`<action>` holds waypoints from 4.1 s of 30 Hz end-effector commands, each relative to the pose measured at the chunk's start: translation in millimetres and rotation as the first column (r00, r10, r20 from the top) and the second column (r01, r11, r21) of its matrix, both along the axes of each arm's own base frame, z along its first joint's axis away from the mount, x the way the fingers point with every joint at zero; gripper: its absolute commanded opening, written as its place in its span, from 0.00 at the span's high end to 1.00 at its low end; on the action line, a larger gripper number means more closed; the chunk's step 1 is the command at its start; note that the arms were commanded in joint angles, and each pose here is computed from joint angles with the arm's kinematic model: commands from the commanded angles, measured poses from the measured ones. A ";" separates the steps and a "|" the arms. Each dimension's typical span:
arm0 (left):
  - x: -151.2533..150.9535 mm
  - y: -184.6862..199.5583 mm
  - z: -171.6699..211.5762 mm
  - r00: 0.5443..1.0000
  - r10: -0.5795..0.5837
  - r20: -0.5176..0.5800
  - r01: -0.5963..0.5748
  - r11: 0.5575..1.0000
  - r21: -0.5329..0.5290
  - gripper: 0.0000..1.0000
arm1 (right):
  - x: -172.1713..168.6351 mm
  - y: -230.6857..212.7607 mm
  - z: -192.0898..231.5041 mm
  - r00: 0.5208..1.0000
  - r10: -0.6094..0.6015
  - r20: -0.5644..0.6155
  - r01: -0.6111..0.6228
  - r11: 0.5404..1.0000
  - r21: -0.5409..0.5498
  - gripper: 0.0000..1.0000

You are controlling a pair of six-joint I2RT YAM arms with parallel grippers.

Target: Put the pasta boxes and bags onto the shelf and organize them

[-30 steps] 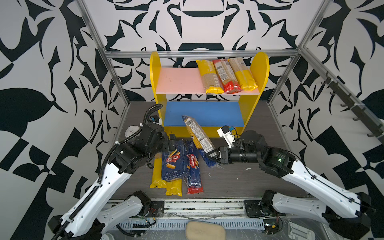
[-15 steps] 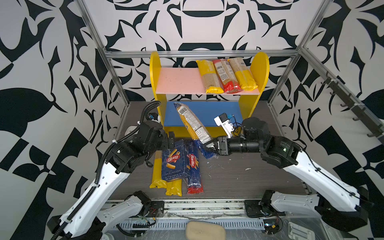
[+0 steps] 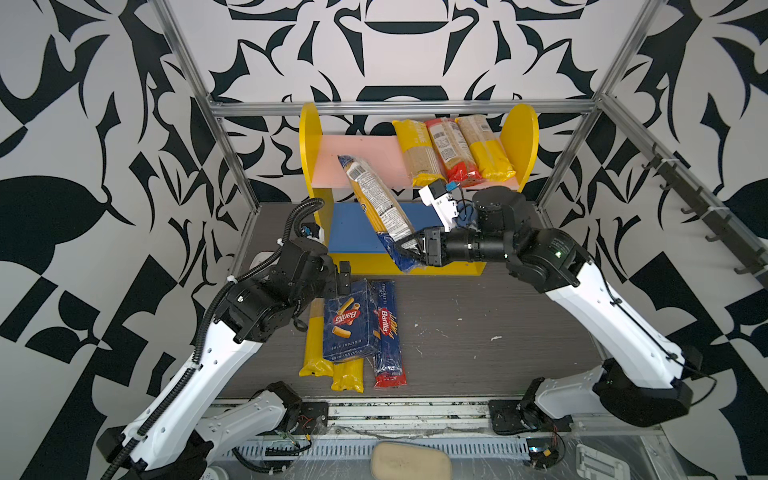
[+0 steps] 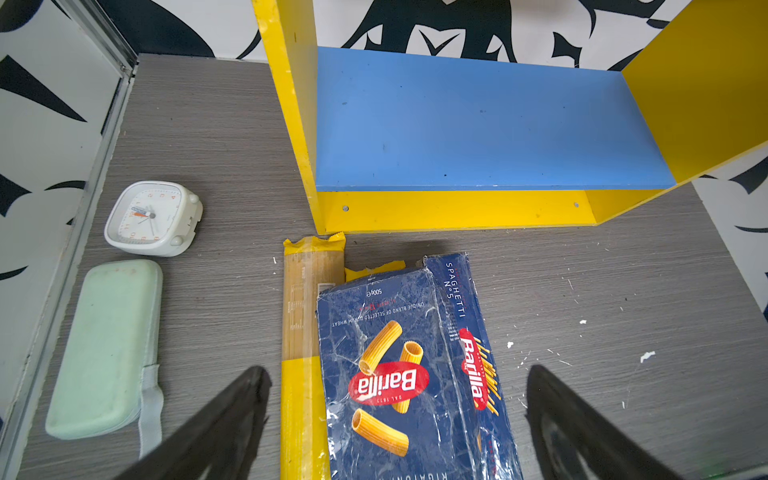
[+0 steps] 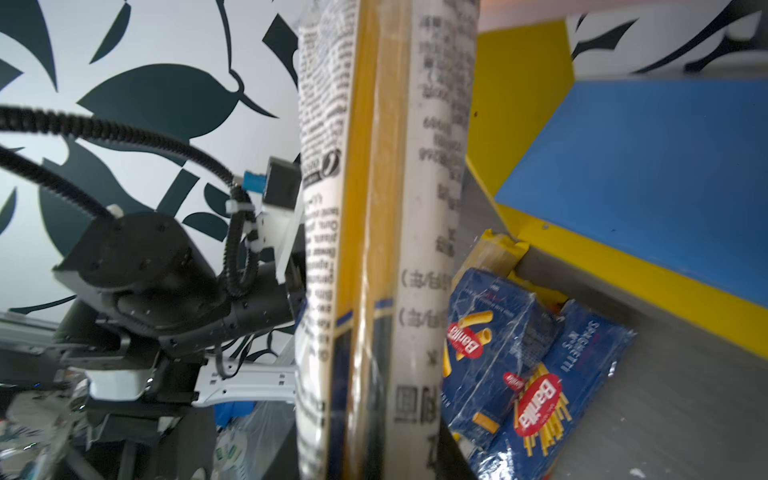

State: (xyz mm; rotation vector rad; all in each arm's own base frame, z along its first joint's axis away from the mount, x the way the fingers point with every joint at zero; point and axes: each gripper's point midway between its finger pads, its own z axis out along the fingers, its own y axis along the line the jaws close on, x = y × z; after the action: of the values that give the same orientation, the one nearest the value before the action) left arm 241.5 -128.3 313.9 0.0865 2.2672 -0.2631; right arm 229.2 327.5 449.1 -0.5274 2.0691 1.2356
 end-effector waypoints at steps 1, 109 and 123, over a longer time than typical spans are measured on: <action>0.1 -1.7 6.3 1.000 -0.013 0.007 0.013 1.000 -0.008 0.01 | 7.2 -14.5 102.7 0.928 -0.072 0.364 0.016 0.988 0.156 1.00; -47.0 16.0 -137.6 0.951 0.119 -0.284 -0.154 0.983 -0.102 0.06 | -65.3 -2.1 -325.8 0.949 -0.269 -0.164 0.160 0.860 -0.485 0.00; -54.4 31.9 -198.1 0.897 0.235 -0.375 -0.276 0.959 -0.059 0.01 | -47.2 70.8 -302.6 0.952 -0.101 -0.288 0.015 0.958 -0.287 0.00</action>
State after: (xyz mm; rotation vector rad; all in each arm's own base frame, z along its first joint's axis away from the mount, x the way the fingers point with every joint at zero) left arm 183.8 -100.3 118.0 -0.2692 2.6054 -0.2821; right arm 173.5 378.7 128.6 -0.4229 2.5674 0.8926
